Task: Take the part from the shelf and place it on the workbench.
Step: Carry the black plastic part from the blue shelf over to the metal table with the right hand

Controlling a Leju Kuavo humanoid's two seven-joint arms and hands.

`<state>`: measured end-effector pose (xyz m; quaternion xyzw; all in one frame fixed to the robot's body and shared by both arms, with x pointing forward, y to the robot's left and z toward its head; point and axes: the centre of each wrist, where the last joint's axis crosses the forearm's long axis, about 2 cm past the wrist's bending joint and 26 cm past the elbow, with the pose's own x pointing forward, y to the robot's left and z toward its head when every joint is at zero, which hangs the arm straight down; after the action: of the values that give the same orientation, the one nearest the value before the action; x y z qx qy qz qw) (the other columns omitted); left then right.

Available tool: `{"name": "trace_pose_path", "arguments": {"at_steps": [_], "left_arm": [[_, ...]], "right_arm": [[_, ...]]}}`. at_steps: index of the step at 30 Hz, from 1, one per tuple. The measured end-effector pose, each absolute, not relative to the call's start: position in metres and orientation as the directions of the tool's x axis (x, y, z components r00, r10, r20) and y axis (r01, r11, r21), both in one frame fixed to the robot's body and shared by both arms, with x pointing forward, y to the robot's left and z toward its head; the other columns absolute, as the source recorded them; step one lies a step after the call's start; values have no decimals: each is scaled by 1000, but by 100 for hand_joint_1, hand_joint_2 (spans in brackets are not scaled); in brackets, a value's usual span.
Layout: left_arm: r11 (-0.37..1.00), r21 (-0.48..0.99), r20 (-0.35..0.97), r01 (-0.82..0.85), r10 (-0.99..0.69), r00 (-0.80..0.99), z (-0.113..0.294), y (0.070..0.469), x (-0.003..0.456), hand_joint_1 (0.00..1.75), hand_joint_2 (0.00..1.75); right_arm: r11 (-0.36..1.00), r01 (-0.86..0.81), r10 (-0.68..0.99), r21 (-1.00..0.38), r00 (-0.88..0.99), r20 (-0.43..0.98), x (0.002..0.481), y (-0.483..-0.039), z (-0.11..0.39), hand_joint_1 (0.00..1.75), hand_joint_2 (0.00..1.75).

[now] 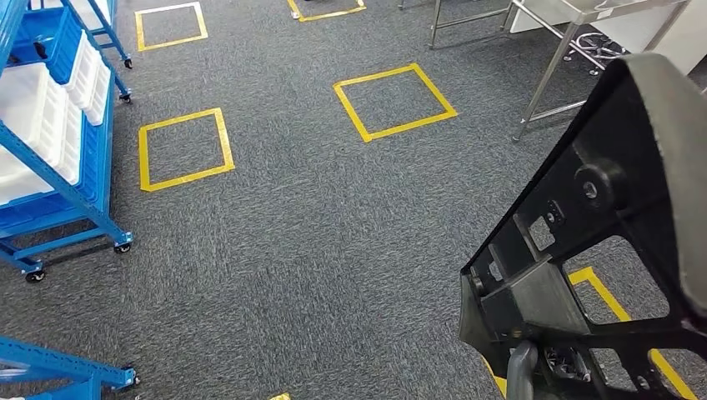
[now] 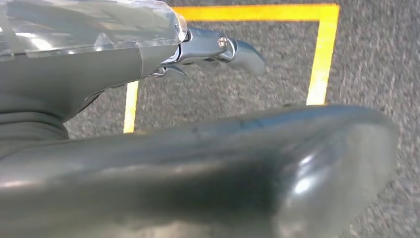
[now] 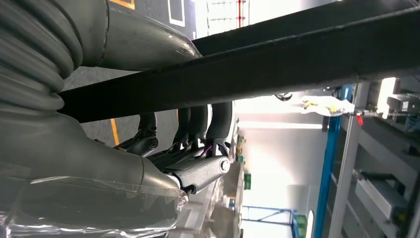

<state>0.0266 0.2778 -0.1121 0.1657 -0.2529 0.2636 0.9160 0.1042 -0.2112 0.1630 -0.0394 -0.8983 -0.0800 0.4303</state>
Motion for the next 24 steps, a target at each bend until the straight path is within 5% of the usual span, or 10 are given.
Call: {"name": "trace_pose_path", "arguments": {"at_steps": [24], "left_arm": [[840,174,513,-514,368,775,-111,266,32,0,0]], "right_arm": [[958,251,42,136,-595,802,89,-263,156,175,175]]}}
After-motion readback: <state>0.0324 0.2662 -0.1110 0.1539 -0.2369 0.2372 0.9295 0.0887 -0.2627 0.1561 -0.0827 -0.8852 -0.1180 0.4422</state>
